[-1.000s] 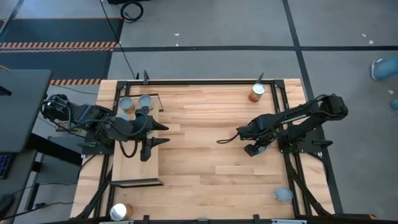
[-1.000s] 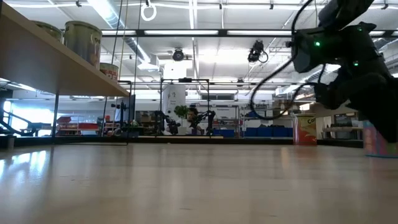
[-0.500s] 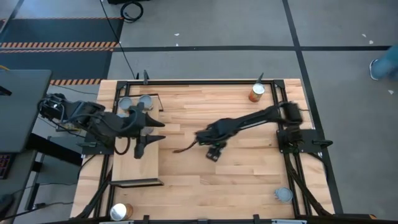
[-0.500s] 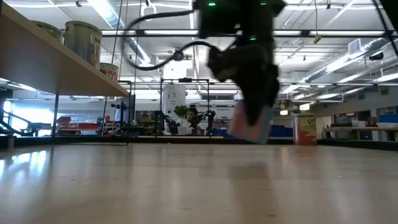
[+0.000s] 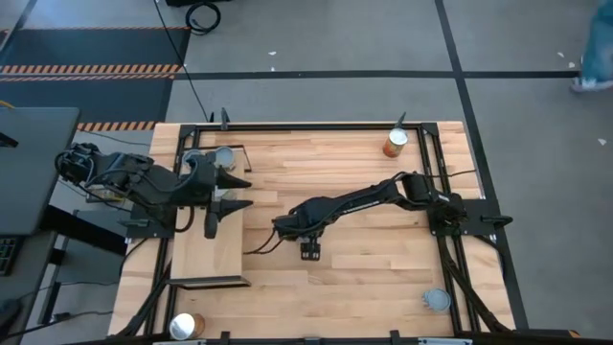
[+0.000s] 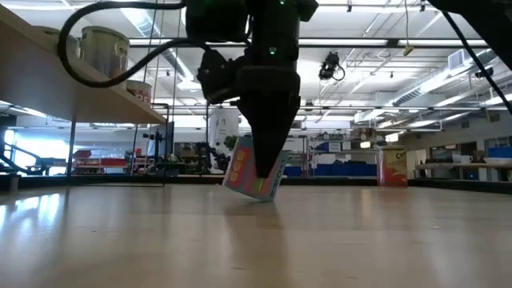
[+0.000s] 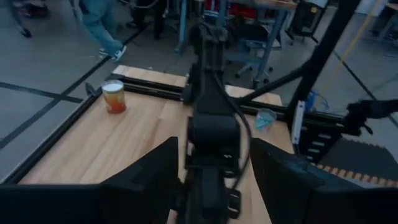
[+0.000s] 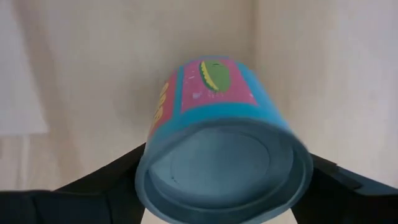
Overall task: Pick and place cans onto a shelf
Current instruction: Put the canned peas on the shelf
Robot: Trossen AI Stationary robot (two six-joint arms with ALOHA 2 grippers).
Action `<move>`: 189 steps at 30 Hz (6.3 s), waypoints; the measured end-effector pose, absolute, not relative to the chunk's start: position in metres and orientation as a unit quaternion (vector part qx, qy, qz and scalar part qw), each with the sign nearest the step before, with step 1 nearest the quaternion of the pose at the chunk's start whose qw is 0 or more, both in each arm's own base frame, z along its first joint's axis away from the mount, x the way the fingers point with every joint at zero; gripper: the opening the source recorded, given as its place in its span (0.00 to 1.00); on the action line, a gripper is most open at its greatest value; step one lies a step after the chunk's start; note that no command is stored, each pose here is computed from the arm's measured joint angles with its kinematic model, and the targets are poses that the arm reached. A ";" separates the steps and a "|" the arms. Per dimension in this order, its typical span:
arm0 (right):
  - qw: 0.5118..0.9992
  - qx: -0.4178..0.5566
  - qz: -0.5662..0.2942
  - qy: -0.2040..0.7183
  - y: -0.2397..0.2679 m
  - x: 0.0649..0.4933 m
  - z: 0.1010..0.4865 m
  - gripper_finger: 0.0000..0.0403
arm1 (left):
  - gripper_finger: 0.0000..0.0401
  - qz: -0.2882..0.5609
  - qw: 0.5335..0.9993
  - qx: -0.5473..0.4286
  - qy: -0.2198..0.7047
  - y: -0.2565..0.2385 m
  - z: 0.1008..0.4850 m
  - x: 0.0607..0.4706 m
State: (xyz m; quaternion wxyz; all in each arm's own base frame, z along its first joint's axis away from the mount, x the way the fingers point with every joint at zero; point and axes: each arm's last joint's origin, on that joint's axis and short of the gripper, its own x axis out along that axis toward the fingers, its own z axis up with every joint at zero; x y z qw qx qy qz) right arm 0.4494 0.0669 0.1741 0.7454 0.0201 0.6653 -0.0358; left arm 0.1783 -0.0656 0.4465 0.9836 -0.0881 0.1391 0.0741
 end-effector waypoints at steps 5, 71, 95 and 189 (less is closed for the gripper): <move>0.755 0.015 -0.003 0.656 0.071 0.451 0.177 0.85 | 0.51 0.100 0.985 -0.081 0.115 -0.065 0.450 0.180; 0.873 0.238 -0.187 0.381 0.084 0.219 0.308 0.93 | 0.74 0.137 0.869 -0.141 0.454 -0.103 0.241 0.368; 0.873 0.225 -0.180 0.393 0.071 0.225 0.308 0.93 | 0.87 0.270 0.789 -0.246 0.494 -0.078 0.211 0.371; 0.853 0.301 -0.236 0.355 0.062 0.229 0.309 0.93 | 0.01 0.055 0.784 -0.129 0.604 -0.047 0.353 0.109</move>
